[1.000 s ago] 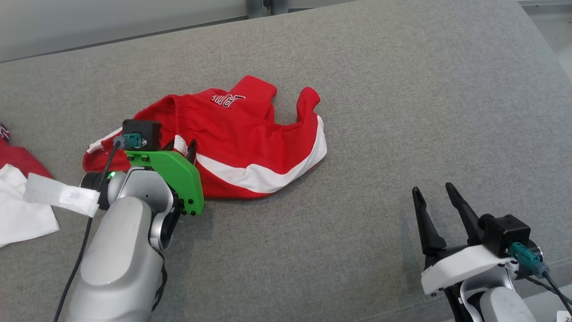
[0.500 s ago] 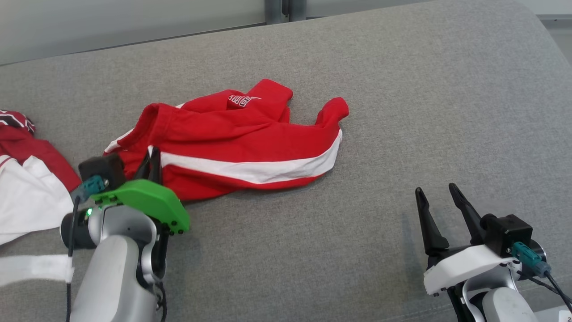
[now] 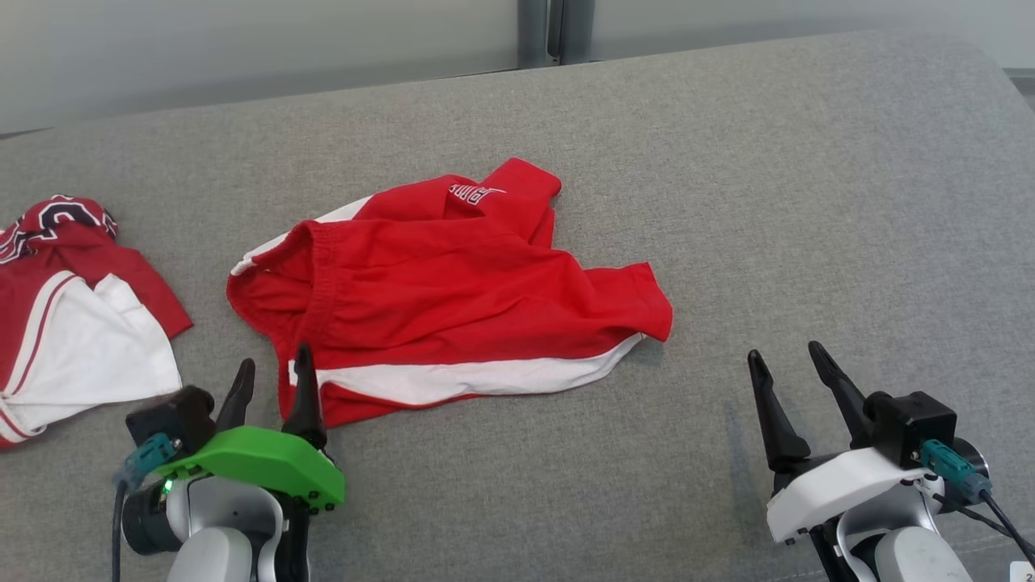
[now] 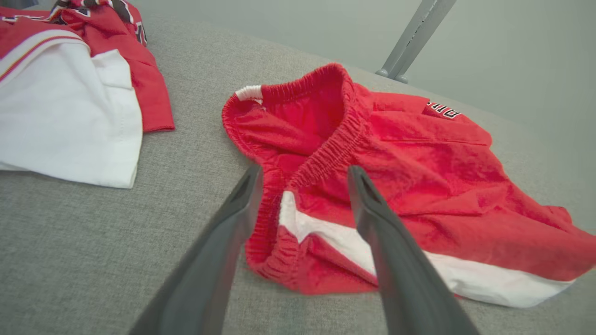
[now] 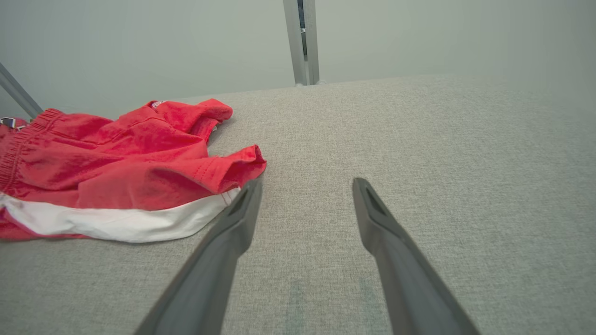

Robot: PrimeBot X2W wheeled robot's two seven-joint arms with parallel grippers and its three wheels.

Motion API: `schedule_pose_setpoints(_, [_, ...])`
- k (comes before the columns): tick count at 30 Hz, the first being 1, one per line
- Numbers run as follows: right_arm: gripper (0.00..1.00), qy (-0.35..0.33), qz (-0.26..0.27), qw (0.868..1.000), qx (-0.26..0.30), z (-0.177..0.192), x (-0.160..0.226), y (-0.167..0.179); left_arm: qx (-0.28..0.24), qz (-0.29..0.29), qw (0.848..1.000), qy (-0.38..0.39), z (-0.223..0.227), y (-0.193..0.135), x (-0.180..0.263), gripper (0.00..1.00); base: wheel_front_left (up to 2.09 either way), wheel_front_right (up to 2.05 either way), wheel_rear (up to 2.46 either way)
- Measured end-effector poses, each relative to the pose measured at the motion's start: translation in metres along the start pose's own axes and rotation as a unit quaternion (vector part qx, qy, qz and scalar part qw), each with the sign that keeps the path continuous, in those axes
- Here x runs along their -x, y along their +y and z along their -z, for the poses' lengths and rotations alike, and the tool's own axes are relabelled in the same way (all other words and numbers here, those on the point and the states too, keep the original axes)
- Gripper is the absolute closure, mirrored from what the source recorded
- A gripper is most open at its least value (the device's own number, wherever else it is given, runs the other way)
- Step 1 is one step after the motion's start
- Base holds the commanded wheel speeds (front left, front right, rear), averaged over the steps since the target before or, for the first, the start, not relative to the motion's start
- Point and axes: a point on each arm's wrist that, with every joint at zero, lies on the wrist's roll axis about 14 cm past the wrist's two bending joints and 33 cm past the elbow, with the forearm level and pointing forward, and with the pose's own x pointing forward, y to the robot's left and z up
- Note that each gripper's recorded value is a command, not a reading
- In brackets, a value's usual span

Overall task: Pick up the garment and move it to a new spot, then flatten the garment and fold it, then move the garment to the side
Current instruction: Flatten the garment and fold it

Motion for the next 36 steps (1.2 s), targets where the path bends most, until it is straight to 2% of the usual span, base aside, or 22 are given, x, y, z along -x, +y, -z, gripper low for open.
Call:
schedule_pose_setpoints(4, [0.0, -0.008, 0.001, 1.0, -0.001, -0.005, 0.001, -0.001, 0.019, -0.005, 0.999, -0.04, -0.007, 0.007, 0.013, 0.0, 0.0, 0.0, 0.0])
schedule_pose_setpoints(10, [0.0, -0.019, 0.024, 0.999, -0.031, -0.011, 0.003, -0.016, 0.006, 0.01, 0.991, -0.134, -0.035, 0.011, 0.035, 0.0, 0.0, 0.0, 0.0])
schedule_pose_setpoints(13, [0.0, -0.034, 0.017, 0.998, -0.042, -0.016, 0.001, -0.011, -0.004, 0.014, 0.987, -0.16, -0.041, 0.012, 0.046, 0.0, 0.0, 0.0, 0.0])
schedule_pose_setpoints(15, [0.0, -0.043, 0.011, 0.998, -0.049, -0.018, 0.0, -0.007, -0.031, 0.029, 0.985, -0.165, -0.042, 0.009, 0.052, 0.0, 0.0, 0.0, 0.0])
schedule_pose_setpoints(20, [0.0, -0.068, -0.019, 0.996, -0.055, -0.025, -0.004, 0.014, -0.063, 0.043, 0.979, -0.187, -0.051, 0.007, 0.068, 0.0, 0.0, 0.0, 0.0])
schedule_pose_setpoints(27, [0.0, -0.067, -0.053, 0.996, -0.034, -0.023, -0.007, 0.036, -0.104, 0.011, 0.976, -0.191, -0.048, 0.026, 0.088, 0.0, 0.0, 0.0, 0.0])
schedule_pose_setpoints(36, [0.0, -0.056, -0.088, 0.995, -0.003, -0.018, -0.005, 0.059, -0.123, -0.025, 0.976, -0.176, -0.035, 0.051, 0.108, 0.0, 0.0, 0.0, 0.0])
